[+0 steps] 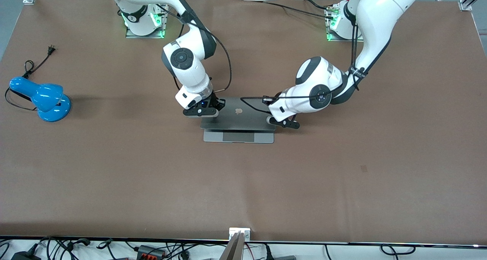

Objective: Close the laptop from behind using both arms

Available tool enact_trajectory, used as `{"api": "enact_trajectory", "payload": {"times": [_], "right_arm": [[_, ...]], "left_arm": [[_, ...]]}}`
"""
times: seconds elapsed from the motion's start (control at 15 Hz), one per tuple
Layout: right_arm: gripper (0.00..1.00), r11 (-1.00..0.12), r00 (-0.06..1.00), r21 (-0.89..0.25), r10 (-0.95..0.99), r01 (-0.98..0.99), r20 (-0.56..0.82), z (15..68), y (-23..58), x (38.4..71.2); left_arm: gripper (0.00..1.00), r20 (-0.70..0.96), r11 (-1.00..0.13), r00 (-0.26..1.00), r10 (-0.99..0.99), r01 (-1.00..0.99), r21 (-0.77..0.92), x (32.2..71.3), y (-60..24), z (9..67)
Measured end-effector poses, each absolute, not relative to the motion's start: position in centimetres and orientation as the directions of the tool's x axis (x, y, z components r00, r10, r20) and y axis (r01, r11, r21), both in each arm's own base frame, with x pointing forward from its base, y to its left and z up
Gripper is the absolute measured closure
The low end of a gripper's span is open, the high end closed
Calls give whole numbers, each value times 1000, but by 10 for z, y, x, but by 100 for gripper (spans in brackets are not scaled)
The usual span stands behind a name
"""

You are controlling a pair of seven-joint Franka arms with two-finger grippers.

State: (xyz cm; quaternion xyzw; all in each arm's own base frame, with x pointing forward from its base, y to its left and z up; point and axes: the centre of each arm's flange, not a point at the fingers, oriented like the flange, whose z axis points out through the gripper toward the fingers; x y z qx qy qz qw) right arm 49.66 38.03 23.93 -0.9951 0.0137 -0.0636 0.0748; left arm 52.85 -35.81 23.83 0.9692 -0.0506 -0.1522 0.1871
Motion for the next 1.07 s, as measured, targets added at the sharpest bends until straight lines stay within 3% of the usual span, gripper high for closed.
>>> {"api": "enact_trajectory", "payload": {"times": [0.53,1.07], "right_arm": [[99,-987,986,-162,-46,-20,160,191,383,506],[99,-986,985,-166,-46,-18,166,188,384,508]], "left_arm": [[99,-224,-938,964,-141,-58,342,523,-377,193],[99,-208,-947,968,-141,-71,313,520,-383,180]]}}
